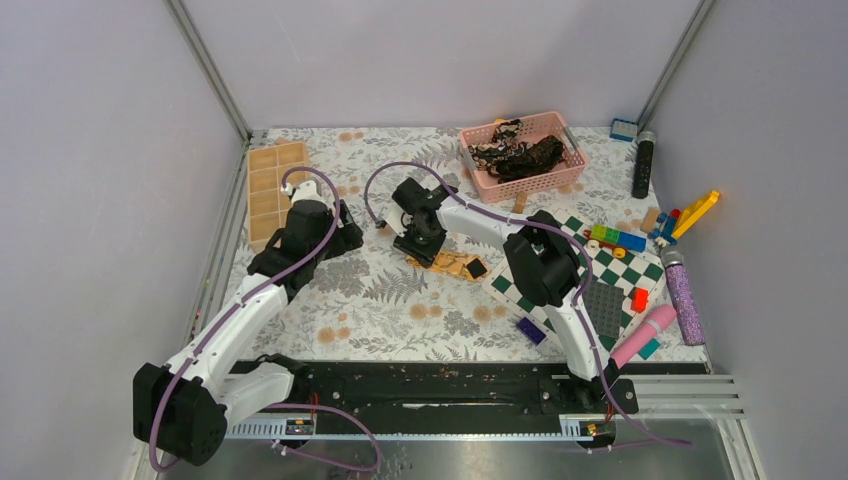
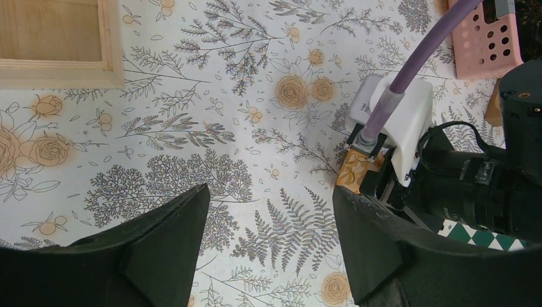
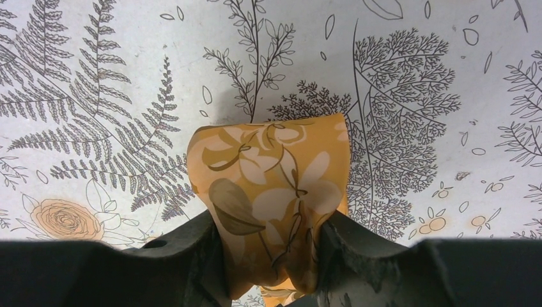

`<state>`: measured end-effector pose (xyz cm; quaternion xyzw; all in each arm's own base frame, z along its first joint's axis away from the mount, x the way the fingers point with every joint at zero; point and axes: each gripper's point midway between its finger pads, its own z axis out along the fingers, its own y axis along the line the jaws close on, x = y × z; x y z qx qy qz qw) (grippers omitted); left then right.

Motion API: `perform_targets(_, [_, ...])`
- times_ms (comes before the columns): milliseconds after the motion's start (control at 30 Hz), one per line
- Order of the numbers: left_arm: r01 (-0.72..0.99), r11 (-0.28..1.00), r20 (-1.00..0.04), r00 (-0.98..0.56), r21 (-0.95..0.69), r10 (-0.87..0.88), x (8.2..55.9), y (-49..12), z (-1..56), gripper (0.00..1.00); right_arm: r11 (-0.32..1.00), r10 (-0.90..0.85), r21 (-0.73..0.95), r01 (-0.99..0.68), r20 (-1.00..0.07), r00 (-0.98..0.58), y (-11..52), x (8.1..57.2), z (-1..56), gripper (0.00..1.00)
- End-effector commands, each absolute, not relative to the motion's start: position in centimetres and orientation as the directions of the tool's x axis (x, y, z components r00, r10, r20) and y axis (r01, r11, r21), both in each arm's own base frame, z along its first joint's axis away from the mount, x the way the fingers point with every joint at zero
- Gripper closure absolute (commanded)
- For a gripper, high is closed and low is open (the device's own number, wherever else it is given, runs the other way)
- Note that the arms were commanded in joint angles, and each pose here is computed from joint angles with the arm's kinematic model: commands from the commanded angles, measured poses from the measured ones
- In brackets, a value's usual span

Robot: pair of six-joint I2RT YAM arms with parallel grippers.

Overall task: Roll the ties
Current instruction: Roll the tie at the center of the board.

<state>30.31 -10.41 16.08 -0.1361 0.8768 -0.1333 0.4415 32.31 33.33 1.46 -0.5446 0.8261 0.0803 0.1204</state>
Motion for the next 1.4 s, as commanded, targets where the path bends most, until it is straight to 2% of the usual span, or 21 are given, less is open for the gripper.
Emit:
perform_targets(0, [-0.103,0.914,-0.750,-0.541,-0.392,-0.382,30.9,-10.7,17.1,0.27,0.377,-0.883,0.011,-0.926,-0.297,-0.363,34.0,31.8,1.8,0.56])
perform_targets(67, [-0.102,0.913,-0.747,-0.544,-0.394,-0.383,31.0,-10.8,17.0,0.27,0.378,-0.878,0.011,-0.926,-0.312,-0.363,34.2,31.8,2.4,0.32])
perform_targets(133, [-0.103,0.912,-0.746,-0.544,-0.396,-0.385,31.0,-10.8,17.1,0.27,0.377,-0.870,0.007,-0.926,-0.339,-0.357,34.5,31.8,3.3,0.19])
perform_targets(233, [-0.106,0.910,-0.741,-0.546,-0.402,-0.391,31.0,-10.8,16.9,0.27,0.371,-0.863,-0.012,-0.929,-0.373,-0.340,34.6,32.0,4.6,0.11])
perform_targets(367, [-0.107,0.906,-0.736,-0.547,-0.410,-0.398,31.0,-10.8,16.8,0.27,0.366,-0.873,-0.067,-0.928,-0.369,-0.317,33.9,32.6,5.6,0.11])
perform_targets(733, [-0.106,0.904,-0.730,-0.554,-0.415,-0.400,31.1,-11.0,16.7,0.27,0.360,-0.880,-0.099,-0.928,-0.366,-0.302,33.2,32.7,6.4,0.14])
perform_targets(867, [-0.105,0.903,-0.726,-0.560,-0.416,-0.399,31.0,-11.0,16.4,0.27,0.354,-0.880,-0.091,-0.931,-0.370,-0.299,33.3,32.5,6.4,0.23])
perform_targets(1200, [-0.099,0.901,-0.722,-0.565,-0.422,-0.400,31.1,-11.2,16.3,0.27,0.350,-0.882,-0.068,-0.934,-0.359,-0.305,33.4,32.2,5.8,0.55])
perform_targets(1367, [-0.096,0.900,-0.719,-0.568,-0.425,-0.400,31.1,-11.2,16.2,0.27,0.350,-0.880,-0.054,-0.935,-0.363,-0.308,33.6,32.0,5.7,0.60])
